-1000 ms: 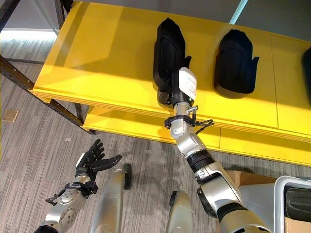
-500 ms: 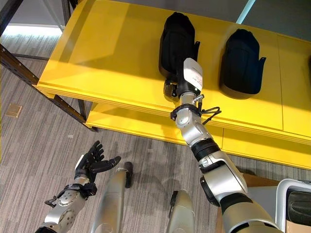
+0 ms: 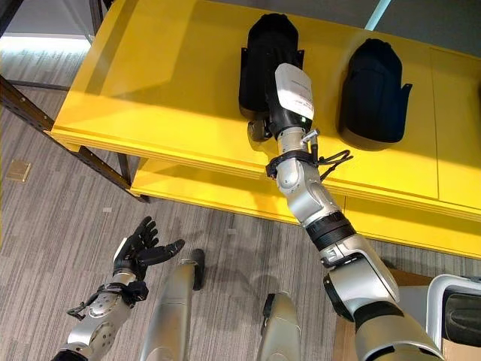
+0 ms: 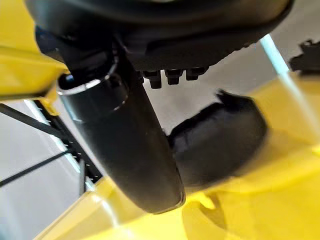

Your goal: Move parts from the plastic box to the shelf.

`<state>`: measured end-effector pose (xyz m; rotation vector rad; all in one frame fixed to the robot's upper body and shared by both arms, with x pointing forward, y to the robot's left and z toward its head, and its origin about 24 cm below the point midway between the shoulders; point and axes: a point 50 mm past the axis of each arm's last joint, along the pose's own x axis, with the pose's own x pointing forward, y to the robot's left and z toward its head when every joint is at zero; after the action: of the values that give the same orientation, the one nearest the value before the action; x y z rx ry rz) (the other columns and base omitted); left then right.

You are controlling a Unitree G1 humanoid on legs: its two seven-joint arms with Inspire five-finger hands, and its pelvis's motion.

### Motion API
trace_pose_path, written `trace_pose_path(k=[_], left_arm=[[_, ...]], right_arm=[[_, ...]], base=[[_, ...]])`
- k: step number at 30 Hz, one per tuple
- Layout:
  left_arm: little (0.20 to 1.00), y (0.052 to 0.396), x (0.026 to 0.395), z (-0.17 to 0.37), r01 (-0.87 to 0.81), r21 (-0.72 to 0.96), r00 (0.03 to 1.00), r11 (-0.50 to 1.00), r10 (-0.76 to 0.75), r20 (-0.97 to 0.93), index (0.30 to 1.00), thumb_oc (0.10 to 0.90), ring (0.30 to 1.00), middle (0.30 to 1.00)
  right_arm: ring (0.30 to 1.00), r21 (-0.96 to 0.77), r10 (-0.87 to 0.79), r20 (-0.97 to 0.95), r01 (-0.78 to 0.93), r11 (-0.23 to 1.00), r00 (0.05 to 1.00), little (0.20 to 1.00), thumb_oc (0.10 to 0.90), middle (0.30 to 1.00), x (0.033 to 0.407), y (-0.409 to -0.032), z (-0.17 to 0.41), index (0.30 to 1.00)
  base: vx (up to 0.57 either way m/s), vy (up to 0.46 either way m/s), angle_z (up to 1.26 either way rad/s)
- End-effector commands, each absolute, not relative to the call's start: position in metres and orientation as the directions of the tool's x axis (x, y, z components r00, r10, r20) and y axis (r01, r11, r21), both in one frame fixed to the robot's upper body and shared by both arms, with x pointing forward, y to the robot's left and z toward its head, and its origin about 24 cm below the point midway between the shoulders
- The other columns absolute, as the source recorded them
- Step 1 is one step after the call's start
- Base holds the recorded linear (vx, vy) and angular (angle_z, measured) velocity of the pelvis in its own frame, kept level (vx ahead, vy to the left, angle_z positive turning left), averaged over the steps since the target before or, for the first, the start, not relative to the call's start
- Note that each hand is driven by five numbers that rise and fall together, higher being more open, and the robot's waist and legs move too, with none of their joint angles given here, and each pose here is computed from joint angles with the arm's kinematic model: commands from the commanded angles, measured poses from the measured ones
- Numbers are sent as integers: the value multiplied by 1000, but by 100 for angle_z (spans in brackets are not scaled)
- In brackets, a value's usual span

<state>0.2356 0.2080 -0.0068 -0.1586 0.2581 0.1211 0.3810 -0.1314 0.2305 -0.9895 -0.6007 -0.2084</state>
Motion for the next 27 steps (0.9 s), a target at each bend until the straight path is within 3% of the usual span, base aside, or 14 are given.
trace_pose_path(k=[1, 18, 27], left_arm=[[1000, 207, 243, 19, -93, -170, 992, 981, 76, -104, 1000, 900, 1000, 1000], [1000, 210, 239, 15, -127, -160, 986, 979, 107, -124, 1000, 900, 1000, 1000], [1000, 210, 238, 15, -118, -155, 987, 981, 99, -127, 1000, 900, 1000, 1000]], right_arm=[[1000, -621, 187, 744, 561, 547, 642, 1000, 900, 1000, 361, -127, 285, 1000], [1000, -507, 250, 843, 550, 664, 476, 1000, 900, 1000, 317, -120, 298, 1000], [1000, -510, 256, 840, 537, 672, 478, 1000, 900, 1000, 316, -122, 296, 1000]], base=[[0, 0, 0], [0, 0, 0], [0, 0, 0]])
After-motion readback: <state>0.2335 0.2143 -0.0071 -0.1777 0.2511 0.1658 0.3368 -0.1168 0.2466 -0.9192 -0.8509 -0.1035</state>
